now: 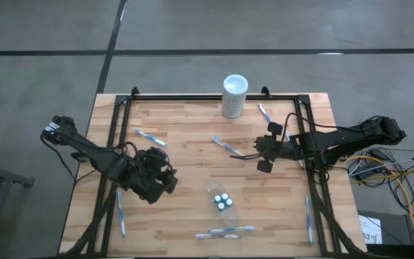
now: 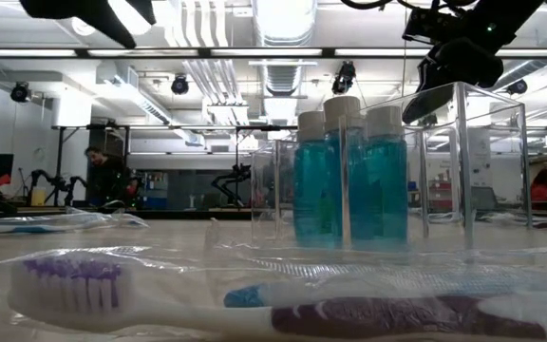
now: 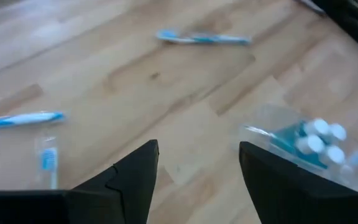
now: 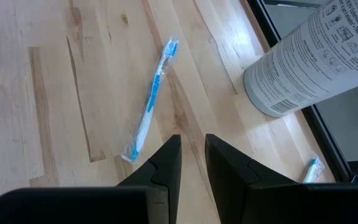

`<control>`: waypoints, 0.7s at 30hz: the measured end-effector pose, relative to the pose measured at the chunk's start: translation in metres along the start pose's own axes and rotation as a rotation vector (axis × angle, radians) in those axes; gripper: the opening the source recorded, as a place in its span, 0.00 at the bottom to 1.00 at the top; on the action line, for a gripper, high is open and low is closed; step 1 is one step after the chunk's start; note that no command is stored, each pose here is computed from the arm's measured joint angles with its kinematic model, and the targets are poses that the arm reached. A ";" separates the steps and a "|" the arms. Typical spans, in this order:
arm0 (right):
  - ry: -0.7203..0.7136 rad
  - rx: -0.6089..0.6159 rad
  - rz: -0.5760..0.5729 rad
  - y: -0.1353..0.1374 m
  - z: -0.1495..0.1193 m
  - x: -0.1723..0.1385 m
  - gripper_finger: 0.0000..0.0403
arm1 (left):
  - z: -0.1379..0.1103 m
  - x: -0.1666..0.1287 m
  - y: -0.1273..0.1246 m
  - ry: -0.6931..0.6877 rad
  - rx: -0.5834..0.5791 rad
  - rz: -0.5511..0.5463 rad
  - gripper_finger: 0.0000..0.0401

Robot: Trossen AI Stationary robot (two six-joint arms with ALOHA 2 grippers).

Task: Pick & Place toothbrushing station
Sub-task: Adjust the transparent organizer on the table

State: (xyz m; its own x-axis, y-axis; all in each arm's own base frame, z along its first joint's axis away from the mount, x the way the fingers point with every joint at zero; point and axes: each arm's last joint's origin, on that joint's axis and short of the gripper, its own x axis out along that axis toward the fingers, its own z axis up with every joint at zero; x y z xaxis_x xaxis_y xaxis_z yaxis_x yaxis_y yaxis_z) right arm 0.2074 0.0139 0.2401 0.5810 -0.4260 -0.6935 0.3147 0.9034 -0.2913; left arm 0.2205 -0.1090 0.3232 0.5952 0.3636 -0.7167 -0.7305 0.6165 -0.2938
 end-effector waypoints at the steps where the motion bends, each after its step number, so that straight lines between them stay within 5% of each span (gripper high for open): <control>1: 0.000 -0.001 0.000 0.000 0.000 0.000 0.17 | -0.001 0.002 -0.002 0.000 0.014 -0.025 0.57; 10: -0.001 0.001 0.000 0.000 0.000 0.000 0.17 | -0.004 0.044 -0.002 0.081 -0.032 -0.103 0.57; 15: -0.001 -0.001 0.000 0.000 0.000 0.000 0.17 | 0.004 0.078 0.002 0.150 0.026 -0.264 0.57; 21: -0.002 0.001 0.000 0.000 0.000 0.000 0.17 | 0.008 0.106 0.015 0.129 -0.036 -0.353 0.57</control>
State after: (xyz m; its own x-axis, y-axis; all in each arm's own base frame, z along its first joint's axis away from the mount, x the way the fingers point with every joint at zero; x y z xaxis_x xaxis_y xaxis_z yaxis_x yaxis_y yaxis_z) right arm 0.2076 0.0139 0.2402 0.5828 -0.4258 -0.6921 0.3155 0.9035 -0.2902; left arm 0.2759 -0.0556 0.2478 0.7668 0.0405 -0.6406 -0.5007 0.6623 -0.5574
